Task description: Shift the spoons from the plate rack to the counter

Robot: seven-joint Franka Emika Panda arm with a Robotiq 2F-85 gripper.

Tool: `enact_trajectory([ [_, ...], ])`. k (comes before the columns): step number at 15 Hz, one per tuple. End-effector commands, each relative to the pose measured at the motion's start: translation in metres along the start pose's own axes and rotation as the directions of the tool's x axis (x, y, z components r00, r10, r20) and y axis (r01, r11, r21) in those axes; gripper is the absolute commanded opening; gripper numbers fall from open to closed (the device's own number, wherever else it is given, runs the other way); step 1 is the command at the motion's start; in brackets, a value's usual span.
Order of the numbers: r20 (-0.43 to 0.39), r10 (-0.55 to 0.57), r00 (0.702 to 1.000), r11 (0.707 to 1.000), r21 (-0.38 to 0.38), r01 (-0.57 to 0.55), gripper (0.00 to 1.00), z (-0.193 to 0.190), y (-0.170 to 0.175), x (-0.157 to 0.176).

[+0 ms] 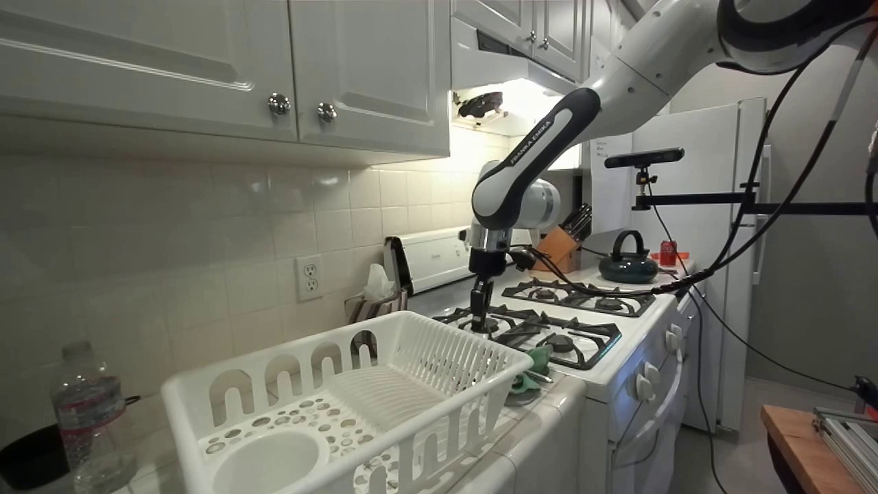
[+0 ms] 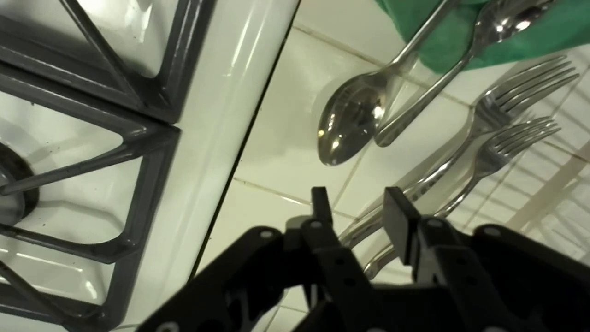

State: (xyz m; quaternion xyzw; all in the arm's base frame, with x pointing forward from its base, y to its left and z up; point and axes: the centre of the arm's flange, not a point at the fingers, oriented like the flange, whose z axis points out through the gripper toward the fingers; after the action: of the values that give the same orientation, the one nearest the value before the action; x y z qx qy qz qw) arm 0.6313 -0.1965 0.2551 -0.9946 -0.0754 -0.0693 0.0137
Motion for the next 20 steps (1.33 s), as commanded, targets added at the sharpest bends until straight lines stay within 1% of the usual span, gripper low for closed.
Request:
enact_trajectory([
  [1,-0.031,0.069,0.997,0.997,0.023,-0.068,0.52,0.014,0.005,0.014],
  [2,-0.033,0.077,0.996,0.997,0.024,-0.076,0.63,0.016,0.005,0.015],
  [3,-0.04,0.083,0.996,0.996,0.023,-0.082,0.72,0.014,0.005,0.016],
  [5,-0.059,0.097,0.994,0.995,0.016,-0.096,0.84,0.002,0.002,0.016],
  [6,-0.076,0.111,0.991,0.994,0.01,-0.11,0.92,-0.009,-0.001,0.015],
  [7,-0.09,0.125,0.988,0.992,0.014,-0.124,0.98,-0.019,-0.005,0.016],
  [8,-0.102,0.136,0.985,0.991,0.015,-0.135,1.0,-0.029,-0.01,0.015],
  [9,-0.105,0.153,0.983,0.988,0.016,-0.152,1.0,-0.04,-0.016,0.015],
  [13,-0.119,0.226,0.967,0.973,0.068,-0.219,1.0,-0.086,-0.043,0.011],
  [16,-0.105,0.256,0.961,0.965,0.087,-0.248,1.0,-0.118,-0.065,0.002],
  [20,-0.086,0.288,0.954,0.956,0.076,-0.282,1.0,-0.148,-0.09,-0.013],
])
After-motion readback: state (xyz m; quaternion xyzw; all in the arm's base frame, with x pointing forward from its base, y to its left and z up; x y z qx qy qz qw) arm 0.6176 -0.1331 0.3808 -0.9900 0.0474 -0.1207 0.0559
